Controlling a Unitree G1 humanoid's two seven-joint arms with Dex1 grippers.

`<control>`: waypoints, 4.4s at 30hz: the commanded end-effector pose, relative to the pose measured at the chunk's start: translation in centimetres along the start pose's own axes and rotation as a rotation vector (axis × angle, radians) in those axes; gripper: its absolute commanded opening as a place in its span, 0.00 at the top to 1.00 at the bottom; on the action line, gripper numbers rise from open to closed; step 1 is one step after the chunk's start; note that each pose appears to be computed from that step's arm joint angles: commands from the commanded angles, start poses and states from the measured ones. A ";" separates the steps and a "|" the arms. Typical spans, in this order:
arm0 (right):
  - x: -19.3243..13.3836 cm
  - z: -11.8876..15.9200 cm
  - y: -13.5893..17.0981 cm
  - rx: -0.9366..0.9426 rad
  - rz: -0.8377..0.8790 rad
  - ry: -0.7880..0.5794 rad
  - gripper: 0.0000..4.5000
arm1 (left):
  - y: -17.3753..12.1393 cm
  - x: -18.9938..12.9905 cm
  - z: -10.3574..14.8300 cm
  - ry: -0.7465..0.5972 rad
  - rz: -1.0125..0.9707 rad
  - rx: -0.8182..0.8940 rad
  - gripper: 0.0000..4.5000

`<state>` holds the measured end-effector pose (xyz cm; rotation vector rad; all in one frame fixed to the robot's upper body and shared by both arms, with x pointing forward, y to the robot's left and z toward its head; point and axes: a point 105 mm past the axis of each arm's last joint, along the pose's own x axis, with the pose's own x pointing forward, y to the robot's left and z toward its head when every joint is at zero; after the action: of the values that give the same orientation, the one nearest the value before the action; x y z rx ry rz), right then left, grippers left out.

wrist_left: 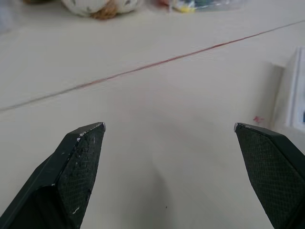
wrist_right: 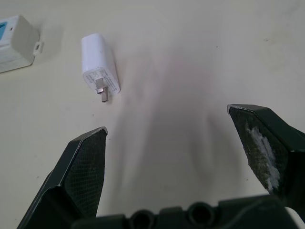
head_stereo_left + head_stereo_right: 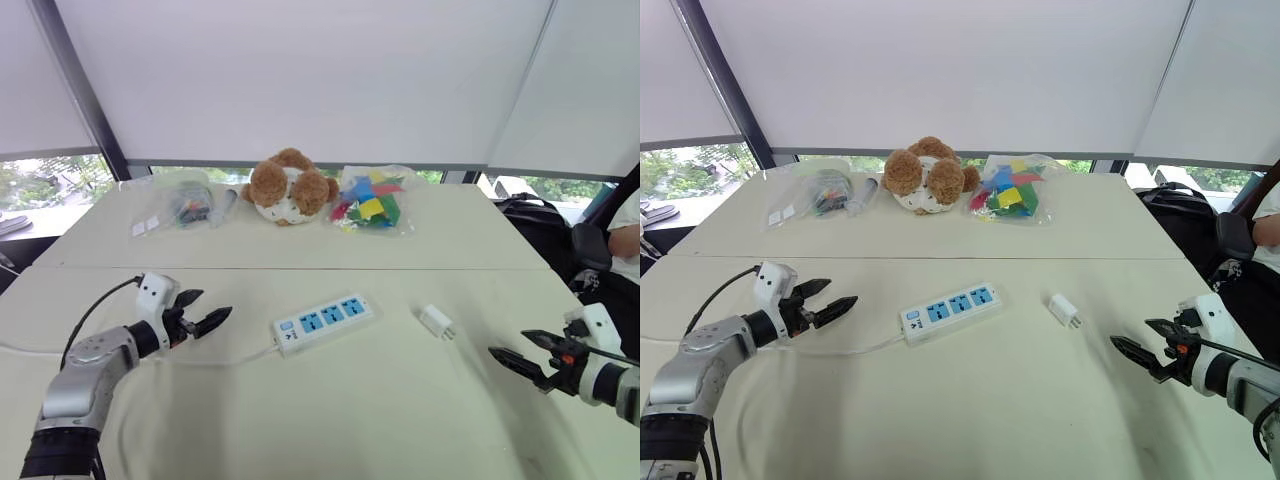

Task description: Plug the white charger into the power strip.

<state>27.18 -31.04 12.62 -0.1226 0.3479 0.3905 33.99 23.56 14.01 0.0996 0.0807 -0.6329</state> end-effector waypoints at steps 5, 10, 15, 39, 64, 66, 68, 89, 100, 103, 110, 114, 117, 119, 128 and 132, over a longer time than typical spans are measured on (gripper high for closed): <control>-0.5 5.7 6.5 -0.032 0.355 -0.052 0.01 | -4.1 0.3 2.3 0.057 -0.419 0.130 0.00; 0.1 6.8 8.8 -0.061 0.420 -0.055 0.01 | -6.5 2.0 0.6 0.055 -0.536 0.110 0.00; 0.3 7.0 9.6 -0.070 0.420 -0.054 0.01 | -7.8 4.0 -0.4 0.004 -0.546 0.077 0.00; 0.1 7.1 8.4 -0.102 0.367 -0.026 0.00 | -10.5 6.8 -3.5 0.039 -0.677 0.154 0.33; 0.7 8.2 4.4 -0.123 0.323 0.228 0.00 | -11.9 5.9 -7.7 0.301 -1.006 0.189 0.33; 1.0 8.9 3.7 -0.154 0.329 0.237 0.00 | -12.0 6.0 -7.7 0.303 -1.004 0.183 0.33; 1.9 9.7 3.0 -0.189 0.333 0.244 0.00 | -12.0 6.1 -7.9 0.309 -0.993 0.198 0.33; 7.6 9.4 -0.1 -0.275 0.348 0.918 0.00 | -14.4 7.0 -8.9 0.300 -1.033 0.239 0.33; 9.4 9.2 1.7 -0.325 0.372 0.987 0.00 | -15.8 7.7 -9.0 0.255 -1.020 0.215 0.33; 9.6 8.6 1.7 -0.340 0.374 1.018 0.00 | -15.9 7.8 -9.1 0.249 -1.016 0.212 0.33; 10.6 7.0 2.6 -0.302 0.370 1.027 0.47 | -16.1 8.0 -9.3 0.219 -0.971 0.211 0.33; 10.9 6.6 2.7 -0.302 0.365 1.025 0.86 | -15.8 8.4 -9.2 0.215 -0.944 0.215 0.33; 10.8 6.6 2.7 -0.301 0.376 1.029 0.86 | -15.6 8.5 -9.1 0.214 -0.933 0.217 0.33; 10.8 6.8 2.7 -0.307 0.378 1.022 0.86 | -15.5 8.6 -9.1 0.215 -0.931 0.219 0.33; 10.6 7.3 2.9 -0.324 0.425 1.011 0.86 | -15.6 9.0 -9.0 0.218 -0.937 0.229 0.33; 10.7 6.4 2.8 -0.369 0.448 1.037 0.86 | -15.7 9.4 -8.8 0.218 -0.940 0.237 0.33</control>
<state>37.25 -23.29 14.41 -0.5935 1.3430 0.8158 33.56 7.68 7.25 0.3377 0.0986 -1.5074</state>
